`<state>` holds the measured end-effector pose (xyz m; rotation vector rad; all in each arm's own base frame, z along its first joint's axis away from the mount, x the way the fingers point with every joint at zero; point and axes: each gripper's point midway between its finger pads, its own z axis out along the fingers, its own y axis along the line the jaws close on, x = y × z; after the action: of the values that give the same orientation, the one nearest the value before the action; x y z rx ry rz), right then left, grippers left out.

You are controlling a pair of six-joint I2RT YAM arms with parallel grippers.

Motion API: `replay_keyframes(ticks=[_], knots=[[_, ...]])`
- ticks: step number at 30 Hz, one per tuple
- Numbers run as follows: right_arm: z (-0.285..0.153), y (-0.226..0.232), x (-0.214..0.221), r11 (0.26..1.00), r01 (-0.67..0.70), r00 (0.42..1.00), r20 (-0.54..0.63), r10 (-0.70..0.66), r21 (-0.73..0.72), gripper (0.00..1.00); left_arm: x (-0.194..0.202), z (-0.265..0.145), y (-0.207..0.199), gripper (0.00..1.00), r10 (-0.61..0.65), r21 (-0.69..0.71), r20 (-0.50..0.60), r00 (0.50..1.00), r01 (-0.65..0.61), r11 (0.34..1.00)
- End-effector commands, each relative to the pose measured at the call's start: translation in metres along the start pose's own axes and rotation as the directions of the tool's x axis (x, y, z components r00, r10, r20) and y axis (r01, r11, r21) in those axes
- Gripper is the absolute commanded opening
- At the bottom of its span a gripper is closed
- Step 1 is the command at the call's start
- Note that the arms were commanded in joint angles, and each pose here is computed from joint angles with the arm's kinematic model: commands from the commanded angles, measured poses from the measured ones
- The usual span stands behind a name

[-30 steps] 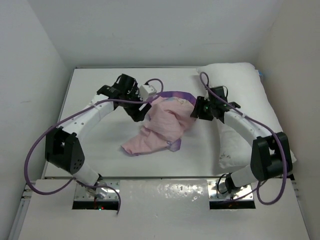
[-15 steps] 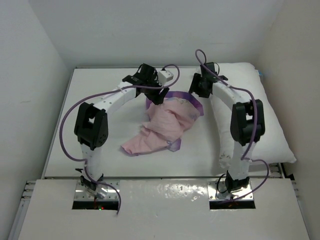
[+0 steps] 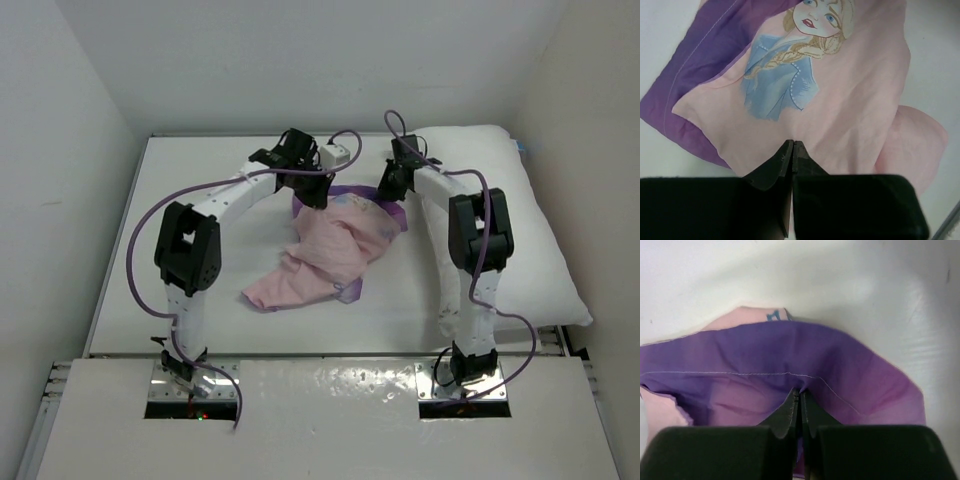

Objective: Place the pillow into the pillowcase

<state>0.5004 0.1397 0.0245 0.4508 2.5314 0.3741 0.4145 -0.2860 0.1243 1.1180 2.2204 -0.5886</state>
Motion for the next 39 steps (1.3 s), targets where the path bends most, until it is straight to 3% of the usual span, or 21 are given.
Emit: replay_keyframes(ticks=[1, 6, 11, 14, 17, 22, 27, 28, 33, 36, 39], knots=[[-0.018, 0.014, -0.01, 0.998, -0.01, 0.998, 0.065, 0.014, -0.059, 0.0, -0.021, -0.038, -0.01, 0.0, 0.017, 0.01, 0.055, 0.998, -0.018, 1.0], [-0.059, -0.007, -0.019, 0.999, 0.028, 0.983, 0.178, -0.032, 0.022, 0.0, -0.037, -0.096, 0.001, 0.0, 0.101, -0.104, 0.102, 0.99, -0.09, 0.991], [-0.163, -0.005, -0.064, 0.996, 0.075, 0.895, 0.437, -0.091, 0.054, 0.0, -0.052, -0.201, 0.029, 0.0, 0.175, -0.37, 0.149, 0.973, -0.11, 0.923], [-0.227, 0.001, -0.073, 0.991, 0.112, 0.8, 0.585, -0.133, 0.072, 0.0, -0.057, -0.292, 0.034, 0.0, 0.222, -0.541, 0.208, 0.953, -0.077, 0.838], [-0.284, 0.008, -0.07, 0.982, 0.17, 0.724, 0.665, -0.18, 0.081, 0.0, -0.057, -0.341, 0.03, 0.0, 0.239, -0.629, 0.233, 0.943, -0.041, 0.776], [-0.371, 0.031, -0.053, 0.953, 0.277, 0.611, 0.743, -0.274, 0.124, 0.0, -0.074, -0.443, -0.012, 0.0, 0.349, -0.744, 0.359, 0.866, 0.04, 0.666], [-0.443, 0.035, -0.044, 0.95, 0.294, 0.52, 0.817, -0.248, 0.102, 0.0, -0.064, -0.528, -0.017, 0.0, 0.39, -0.869, 0.417, 0.821, 0.234, 0.437], [-0.451, 0.036, -0.044, 0.949, 0.3, 0.51, 0.825, -0.246, 0.097, 0.0, -0.056, -0.539, -0.014, 0.0, 0.373, -0.883, 0.418, 0.829, 0.274, 0.381], [-0.468, 0.035, -0.047, 0.945, 0.299, 0.465, 0.845, -0.265, 0.131, 0.0, -0.041, -0.549, -0.003, 0.0, 0.345, -0.902, 0.415, 0.842, 0.332, 0.276], [-0.46, 0.043, -0.06, 0.934, 0.306, 0.444, 0.84, -0.311, 0.184, 0.0, -0.037, -0.531, 0.018, 0.0, 0.293, -0.915, 0.385, 0.875, 0.321, 0.242], [-0.419, 0.063, -0.082, 0.905, 0.361, 0.489, 0.781, -0.39, 0.225, 0.0, -0.026, -0.493, 0.054, 0.0, 0.212, -0.94, 0.311, 0.927, 0.267, 0.212]])
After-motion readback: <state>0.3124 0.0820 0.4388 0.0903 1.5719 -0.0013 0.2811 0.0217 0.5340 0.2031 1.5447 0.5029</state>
